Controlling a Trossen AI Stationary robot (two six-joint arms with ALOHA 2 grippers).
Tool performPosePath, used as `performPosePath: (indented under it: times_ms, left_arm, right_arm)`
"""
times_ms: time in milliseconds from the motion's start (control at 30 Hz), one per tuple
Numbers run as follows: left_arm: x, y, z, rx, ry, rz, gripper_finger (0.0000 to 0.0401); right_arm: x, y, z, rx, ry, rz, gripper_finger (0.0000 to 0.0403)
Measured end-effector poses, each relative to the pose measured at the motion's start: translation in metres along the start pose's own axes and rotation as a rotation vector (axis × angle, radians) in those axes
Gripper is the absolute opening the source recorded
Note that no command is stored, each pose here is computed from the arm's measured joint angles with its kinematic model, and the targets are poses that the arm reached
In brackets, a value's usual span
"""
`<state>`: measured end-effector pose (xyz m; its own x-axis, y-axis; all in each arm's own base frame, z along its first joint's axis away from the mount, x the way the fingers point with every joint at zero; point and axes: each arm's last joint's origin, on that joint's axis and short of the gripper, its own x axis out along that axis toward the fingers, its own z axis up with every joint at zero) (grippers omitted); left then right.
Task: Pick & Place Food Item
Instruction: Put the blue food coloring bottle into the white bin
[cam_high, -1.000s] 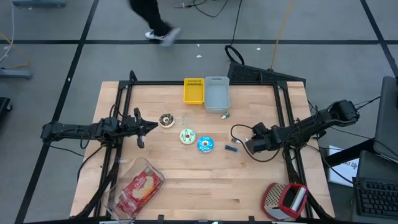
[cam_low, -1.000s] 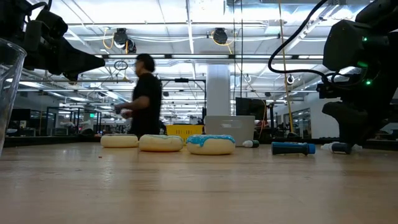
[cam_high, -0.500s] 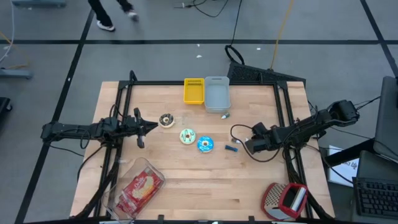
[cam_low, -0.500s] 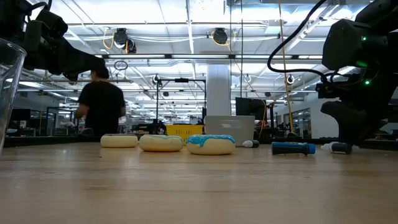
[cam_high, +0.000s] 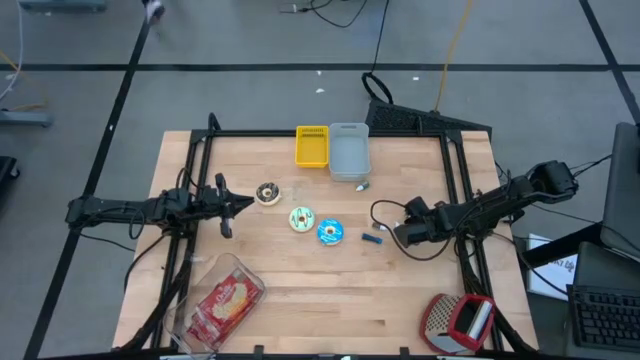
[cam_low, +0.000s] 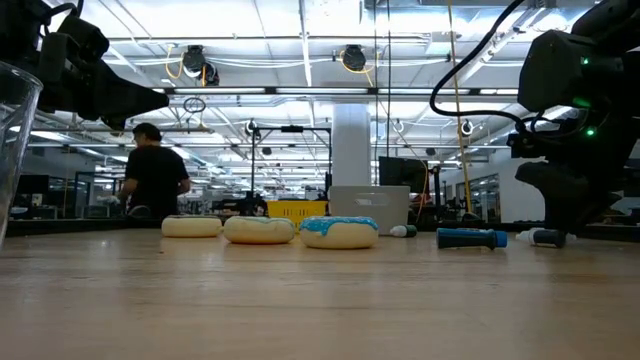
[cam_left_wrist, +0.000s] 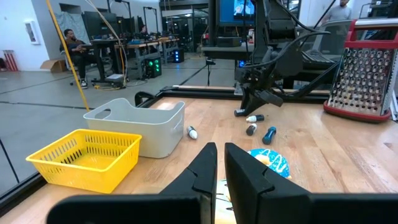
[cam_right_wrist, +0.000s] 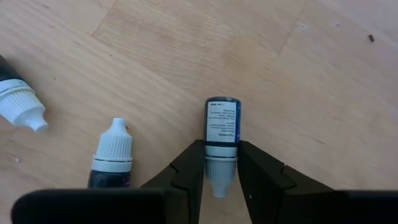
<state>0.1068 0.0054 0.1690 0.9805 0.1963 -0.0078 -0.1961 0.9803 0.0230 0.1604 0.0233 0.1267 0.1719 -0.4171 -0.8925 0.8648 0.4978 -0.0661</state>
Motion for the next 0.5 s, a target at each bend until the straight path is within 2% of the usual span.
performPosePath:
  times_ms: [167, 500]
  left_arm:
    - [0.0, 0.0, -0.0001, 0.0, 0.001, 0.0, 0.0031]
    - [0.0, 0.0, 0.0, 0.0, 0.0, 0.0, 0.0031]
  right_arm:
    - [-0.0025, -0.0005, 0.0011, 0.01, -0.004, 0.02, 0.0079]
    - [-0.0097, 0.0065, 0.0077, -0.011, -0.067, 0.141, 0.008]
